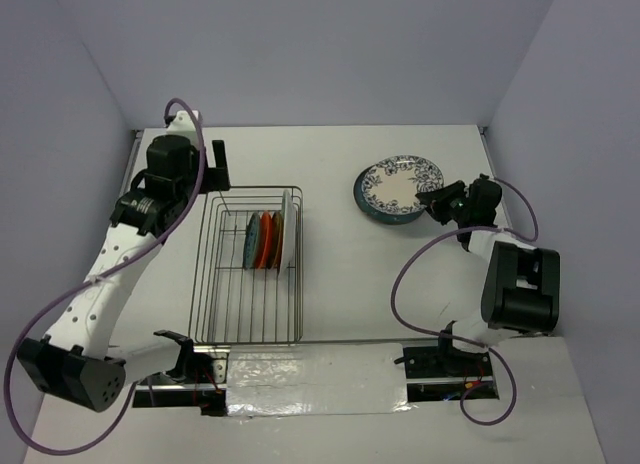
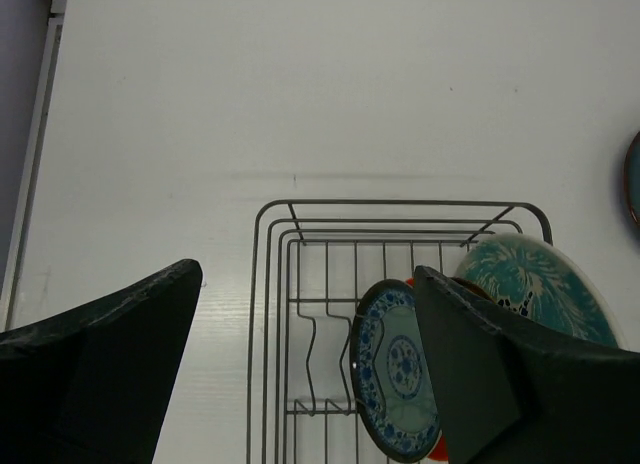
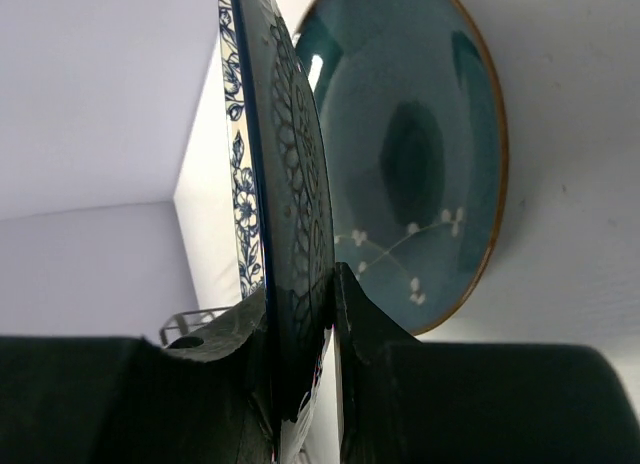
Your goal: Unload the plates from the dish rack
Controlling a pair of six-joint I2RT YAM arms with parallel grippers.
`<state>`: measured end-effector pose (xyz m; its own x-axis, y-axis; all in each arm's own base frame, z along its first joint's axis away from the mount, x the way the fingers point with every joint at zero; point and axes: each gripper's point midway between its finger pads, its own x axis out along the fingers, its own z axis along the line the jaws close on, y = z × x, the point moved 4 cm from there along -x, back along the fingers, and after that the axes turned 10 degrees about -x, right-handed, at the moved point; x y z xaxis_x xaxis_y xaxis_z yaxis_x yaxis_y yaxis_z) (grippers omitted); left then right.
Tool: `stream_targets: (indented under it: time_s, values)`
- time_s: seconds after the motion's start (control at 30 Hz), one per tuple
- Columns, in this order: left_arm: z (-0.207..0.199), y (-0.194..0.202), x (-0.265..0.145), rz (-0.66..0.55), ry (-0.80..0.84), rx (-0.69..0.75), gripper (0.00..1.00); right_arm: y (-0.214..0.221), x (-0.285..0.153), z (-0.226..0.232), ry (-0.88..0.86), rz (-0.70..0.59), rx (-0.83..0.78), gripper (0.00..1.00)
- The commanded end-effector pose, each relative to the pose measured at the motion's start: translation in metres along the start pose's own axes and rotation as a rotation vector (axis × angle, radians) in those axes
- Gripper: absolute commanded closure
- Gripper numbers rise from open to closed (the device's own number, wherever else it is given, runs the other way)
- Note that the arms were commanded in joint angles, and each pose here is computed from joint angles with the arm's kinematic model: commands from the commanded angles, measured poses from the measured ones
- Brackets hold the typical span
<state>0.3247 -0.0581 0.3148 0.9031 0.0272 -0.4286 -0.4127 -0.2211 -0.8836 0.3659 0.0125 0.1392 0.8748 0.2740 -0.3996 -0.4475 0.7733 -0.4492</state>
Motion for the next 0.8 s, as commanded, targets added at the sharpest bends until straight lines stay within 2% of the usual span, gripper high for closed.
stream_targets:
  time_s: [0.0, 0.1, 0.2, 0.23, 0.33, 0.37, 0.47, 0.53, 0.57, 0.63, 0.67, 0.77]
  values:
    - [0.003, -0.023, -0.029, -0.144, 0.044, -0.065, 0.00, -0.023, 0.008, 0.037, -0.180, -0.073, -0.147, 0.84]
    - [0.012, -0.024, -0.036, -0.163, 0.000, -0.064, 0.00, -0.021, 0.016, 0.029, -0.166, -0.053, -0.157, 0.82]
    - [0.023, -0.028, -0.046, -0.205, -0.052, -0.075, 0.00, -0.019, 0.022, 0.028, -0.155, -0.028, -0.180, 0.76]
    - [0.025, -0.029, -0.050, -0.216, -0.061, -0.080, 0.01, -0.019, 0.024, 0.027, -0.146, -0.024, -0.186, 0.69]
    - [0.033, -0.031, -0.061, -0.252, -0.092, -0.092, 0.00, -0.018, 0.029, 0.025, -0.132, -0.007, -0.197, 0.63]
    - [0.039, -0.030, -0.067, -0.268, -0.113, -0.098, 0.00, -0.018, 0.030, 0.024, -0.121, -0.006, -0.196, 0.54]
    - [0.048, -0.021, -0.075, -0.283, -0.142, -0.102, 0.01, -0.016, 0.034, 0.022, -0.079, 0.020, -0.201, 0.44]
    - [0.055, -0.015, -0.079, -0.290, -0.167, -0.104, 0.00, -0.005, 0.038, 0.013, -0.002, 0.071, -0.202, 0.39]
    - [0.059, -0.008, -0.082, -0.292, -0.173, -0.103, 0.00, -0.007, 0.042, 0.016, 0.021, 0.079, -0.208, 0.33]
    - [0.065, -0.001, -0.086, -0.293, -0.194, -0.104, 0.00, 0.006, 0.043, 0.006, 0.120, 0.151, -0.206, 0.31]
    - [0.069, 0.005, -0.089, -0.294, -0.198, -0.106, 0.01, 0.010, 0.043, 0.004, 0.177, 0.192, -0.197, 0.21]
    - [0.077, 0.021, -0.091, -0.281, -0.222, -0.108, 0.00, 0.010, 0.044, 0.004, 0.295, 0.179, -0.267, 0.19]
